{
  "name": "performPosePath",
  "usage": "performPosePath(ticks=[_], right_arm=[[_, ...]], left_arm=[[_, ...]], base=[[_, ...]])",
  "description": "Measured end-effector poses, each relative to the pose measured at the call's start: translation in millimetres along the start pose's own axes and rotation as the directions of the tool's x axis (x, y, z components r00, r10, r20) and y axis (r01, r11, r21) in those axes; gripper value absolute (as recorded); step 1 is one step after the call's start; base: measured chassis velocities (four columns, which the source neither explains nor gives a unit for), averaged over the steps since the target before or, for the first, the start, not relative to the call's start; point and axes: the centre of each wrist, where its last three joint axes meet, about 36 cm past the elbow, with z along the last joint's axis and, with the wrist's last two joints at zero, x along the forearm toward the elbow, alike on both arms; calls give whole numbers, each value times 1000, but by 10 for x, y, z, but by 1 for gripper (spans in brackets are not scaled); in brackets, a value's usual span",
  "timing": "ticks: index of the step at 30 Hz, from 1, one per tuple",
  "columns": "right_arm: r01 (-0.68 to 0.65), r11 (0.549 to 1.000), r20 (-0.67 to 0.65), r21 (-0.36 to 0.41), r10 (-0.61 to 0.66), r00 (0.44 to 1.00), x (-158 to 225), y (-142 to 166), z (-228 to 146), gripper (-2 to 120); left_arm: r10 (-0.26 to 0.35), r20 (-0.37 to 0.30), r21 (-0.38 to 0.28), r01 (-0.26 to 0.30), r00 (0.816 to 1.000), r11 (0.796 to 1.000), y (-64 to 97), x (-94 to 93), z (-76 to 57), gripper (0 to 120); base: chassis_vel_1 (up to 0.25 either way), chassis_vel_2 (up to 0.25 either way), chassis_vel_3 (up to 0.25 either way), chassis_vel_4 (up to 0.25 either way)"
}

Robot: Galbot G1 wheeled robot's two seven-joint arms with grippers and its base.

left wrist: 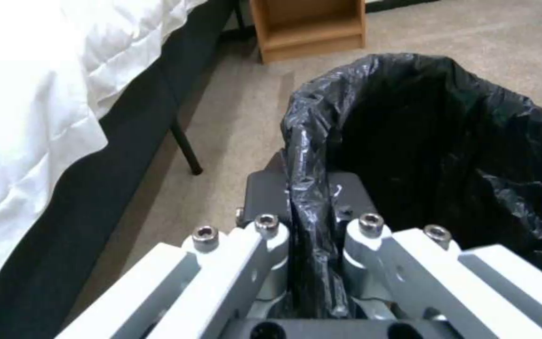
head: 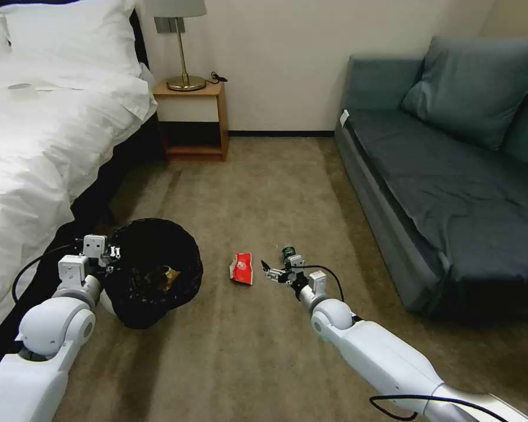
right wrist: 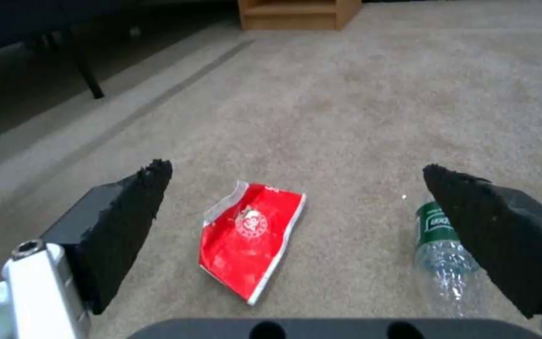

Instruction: Pick up the trash bin, then pick up the garbage on the floor and place it into the trash bin.

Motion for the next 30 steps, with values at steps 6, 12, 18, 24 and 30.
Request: performPosePath(ticks=[6, 12, 18, 24, 30], right_arm=[[5, 1000, -2, 1, -5, 1000, 0, 0, 13, 100], [8, 1000, -2, 0, -8, 1000, -6, 5, 23, 100], [15, 1000, -4, -1, -15, 1000, -2, 6, 37, 100], [19, 1000, -6, -3, -19, 1000, -7, 13, 50, 100], [23, 1000, -8, -3, -23, 1000, -12, 21, 59, 100]], left_arm=[[-1, 3, -1, 1, 1000, 1000, 12, -1, -9, 5], [-1, 2, 2, 1, 1000, 1000, 8, -3, -3, 5], [0, 2, 2, 0, 1000, 1000, 7, -7, -2, 5], [2, 2, 2, -2, 1000, 1000, 8, -14, 3, 5], [3, 3, 2, -3, 1000, 1000, 7, -20, 2, 5]], base=[[-32, 20, 26, -29], [-9, 5, 4, -8], [0, 0, 0, 0], [0, 0, 0, 0], [-12, 18, 13, -16]])
